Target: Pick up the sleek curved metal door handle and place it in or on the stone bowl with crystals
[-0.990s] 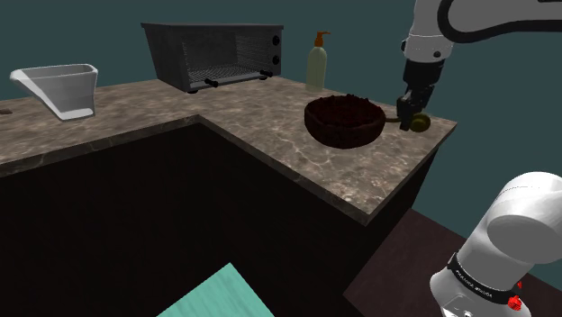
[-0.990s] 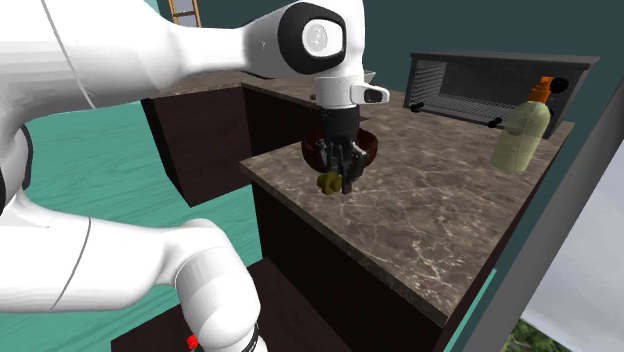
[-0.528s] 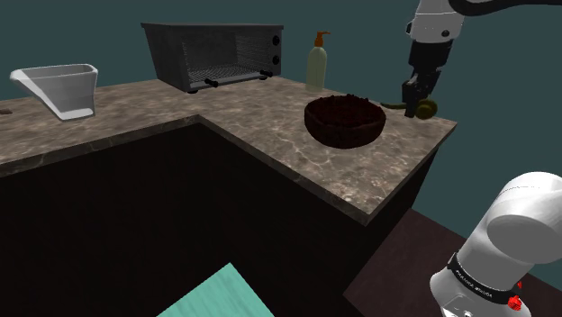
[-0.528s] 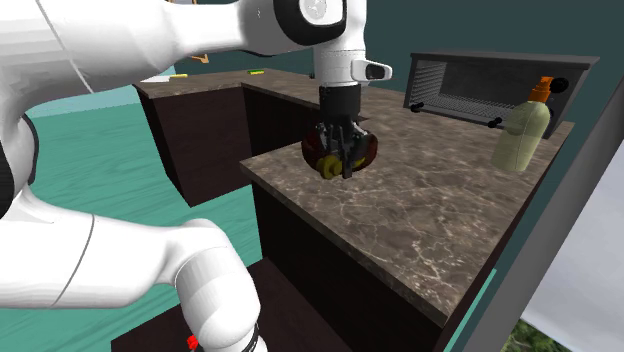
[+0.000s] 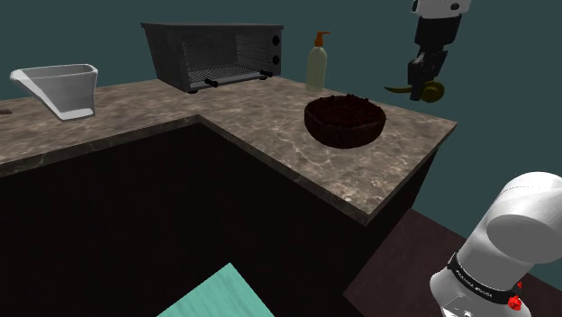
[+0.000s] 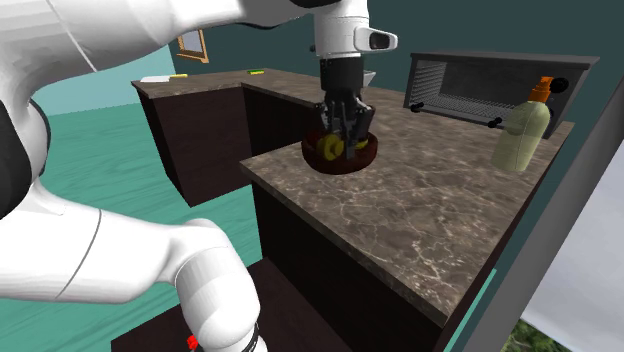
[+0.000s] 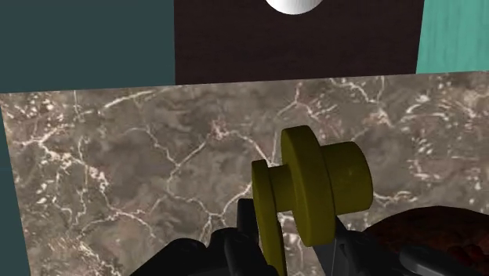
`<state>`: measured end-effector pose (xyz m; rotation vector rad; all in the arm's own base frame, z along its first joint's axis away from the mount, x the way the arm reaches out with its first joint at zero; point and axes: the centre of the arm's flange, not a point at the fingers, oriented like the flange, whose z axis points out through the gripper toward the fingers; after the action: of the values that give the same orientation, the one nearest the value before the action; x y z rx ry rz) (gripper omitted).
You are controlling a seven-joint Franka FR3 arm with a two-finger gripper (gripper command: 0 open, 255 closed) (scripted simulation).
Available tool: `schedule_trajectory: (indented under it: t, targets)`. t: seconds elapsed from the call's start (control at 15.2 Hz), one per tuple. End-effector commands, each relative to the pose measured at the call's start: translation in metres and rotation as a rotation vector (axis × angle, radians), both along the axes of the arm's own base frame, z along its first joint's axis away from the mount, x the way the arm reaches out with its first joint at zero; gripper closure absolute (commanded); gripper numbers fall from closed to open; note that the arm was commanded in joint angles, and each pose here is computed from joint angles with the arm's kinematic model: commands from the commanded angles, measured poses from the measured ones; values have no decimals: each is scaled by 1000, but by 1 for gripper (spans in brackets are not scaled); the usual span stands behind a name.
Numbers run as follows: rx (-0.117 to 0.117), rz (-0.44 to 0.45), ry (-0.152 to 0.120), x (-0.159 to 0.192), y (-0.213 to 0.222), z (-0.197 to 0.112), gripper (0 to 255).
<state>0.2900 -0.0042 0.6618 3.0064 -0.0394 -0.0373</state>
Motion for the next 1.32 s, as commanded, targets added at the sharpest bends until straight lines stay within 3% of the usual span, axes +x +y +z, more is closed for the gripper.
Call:
schedule_trajectory:
  t: [0.0,0.59,1.25]
  targets:
    - [0,0,0,0,1,10,255]
    - [0,0,0,0,1,53,255]
    - [0,0,0,93,94,46,255]
